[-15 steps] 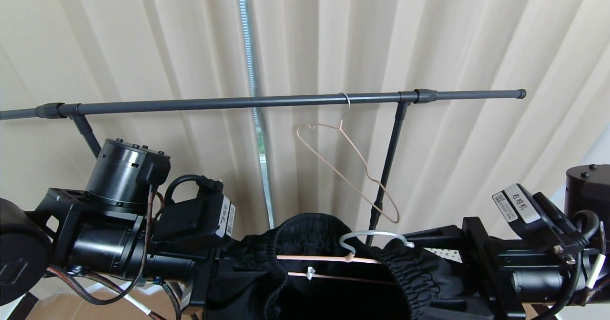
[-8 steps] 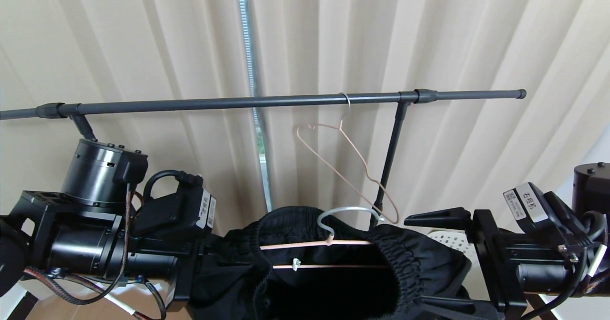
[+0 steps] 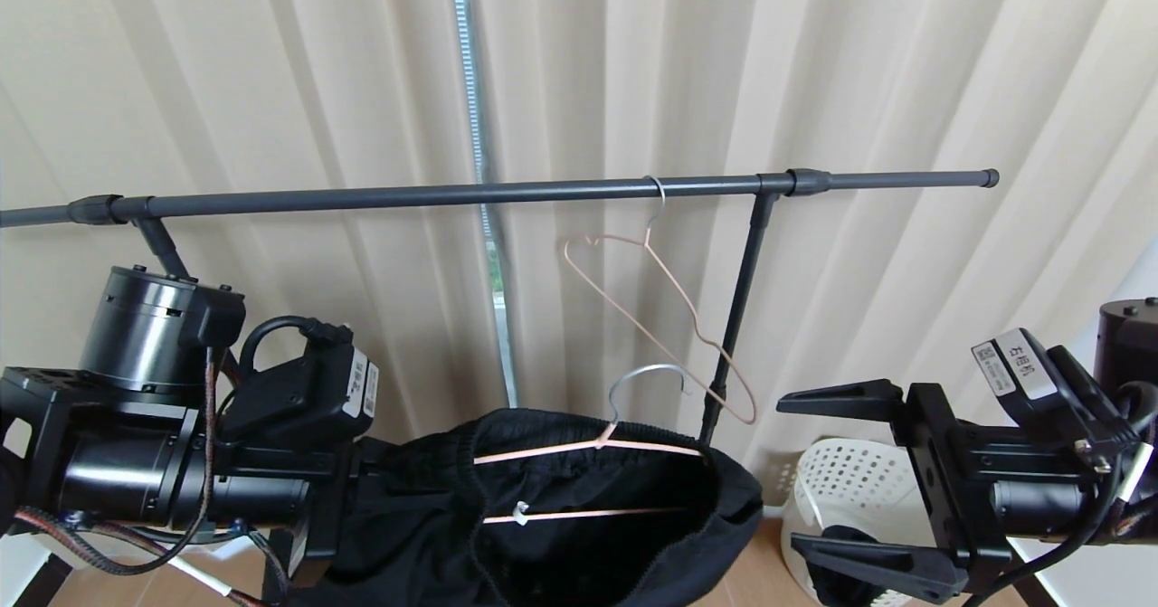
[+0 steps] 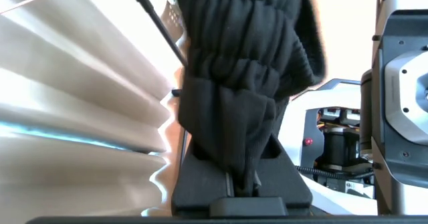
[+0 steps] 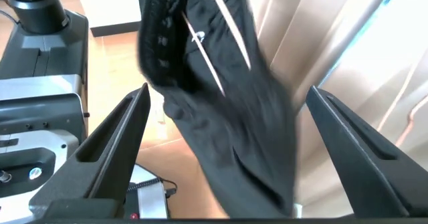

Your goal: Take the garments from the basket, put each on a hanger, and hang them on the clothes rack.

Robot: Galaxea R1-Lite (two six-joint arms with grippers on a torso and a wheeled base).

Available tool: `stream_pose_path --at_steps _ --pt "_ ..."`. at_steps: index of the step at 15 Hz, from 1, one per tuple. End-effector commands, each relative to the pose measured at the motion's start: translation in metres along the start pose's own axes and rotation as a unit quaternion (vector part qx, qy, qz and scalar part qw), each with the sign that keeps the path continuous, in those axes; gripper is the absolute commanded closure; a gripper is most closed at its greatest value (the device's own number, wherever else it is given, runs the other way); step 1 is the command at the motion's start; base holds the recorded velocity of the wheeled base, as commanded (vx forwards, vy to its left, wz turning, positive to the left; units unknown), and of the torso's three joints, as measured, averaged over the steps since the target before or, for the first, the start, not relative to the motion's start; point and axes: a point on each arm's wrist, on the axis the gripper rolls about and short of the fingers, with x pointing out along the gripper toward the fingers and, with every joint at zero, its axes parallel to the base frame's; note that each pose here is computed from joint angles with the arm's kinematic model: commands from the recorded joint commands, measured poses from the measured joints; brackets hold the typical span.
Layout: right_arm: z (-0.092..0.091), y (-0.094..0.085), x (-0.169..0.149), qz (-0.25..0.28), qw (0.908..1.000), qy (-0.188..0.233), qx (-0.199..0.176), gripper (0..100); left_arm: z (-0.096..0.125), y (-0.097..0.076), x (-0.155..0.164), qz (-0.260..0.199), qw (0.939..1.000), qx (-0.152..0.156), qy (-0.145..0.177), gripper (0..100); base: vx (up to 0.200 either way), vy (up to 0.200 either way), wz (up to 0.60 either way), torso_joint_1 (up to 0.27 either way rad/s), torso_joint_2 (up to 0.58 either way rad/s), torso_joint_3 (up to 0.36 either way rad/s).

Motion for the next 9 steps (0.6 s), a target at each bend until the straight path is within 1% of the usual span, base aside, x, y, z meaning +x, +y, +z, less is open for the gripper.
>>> stream_pose_path --at_steps 1,4,6,7,9 --pt "-0.005 -0.007 0.002 -0.007 0.9999 0.003 0.007 0 0.001 0.000 -0.002 0.003 1.0000 0.002 -0.002 100 0.000 0.000 0.00 0.000 0.00 0.000" --pt "-0.010 -0.011 0.004 -0.012 0.9999 -0.003 -0.001 0 0.001 0.000 -0.002 0.003 1.0000 -0.001 -0.003 100 0.000 0.000 0.00 0.000 0.00 0.000" --pt "-0.013 -0.012 0.005 -0.010 0.9999 -0.001 0.002 0 0.003 -0.001 -0.007 0.011 0.9999 0.001 -0.006 100 0.000 0.000 0.00 0.000 0.00 0.000" --pt "-0.018 -0.018 0.005 -0.009 0.9999 0.000 0.010 0 0.003 0.000 -0.010 0.017 0.9998 -0.001 -0.007 100 0.000 0.000 0.00 0.000 0.00 0.000" --pt "-0.026 -0.030 0.003 0.000 0.9999 -0.012 0.006 0 0.006 -0.001 -0.015 0.026 0.9995 -0.013 -0.013 100 0.000 0.000 0.00 0.000 0.00 0.000"
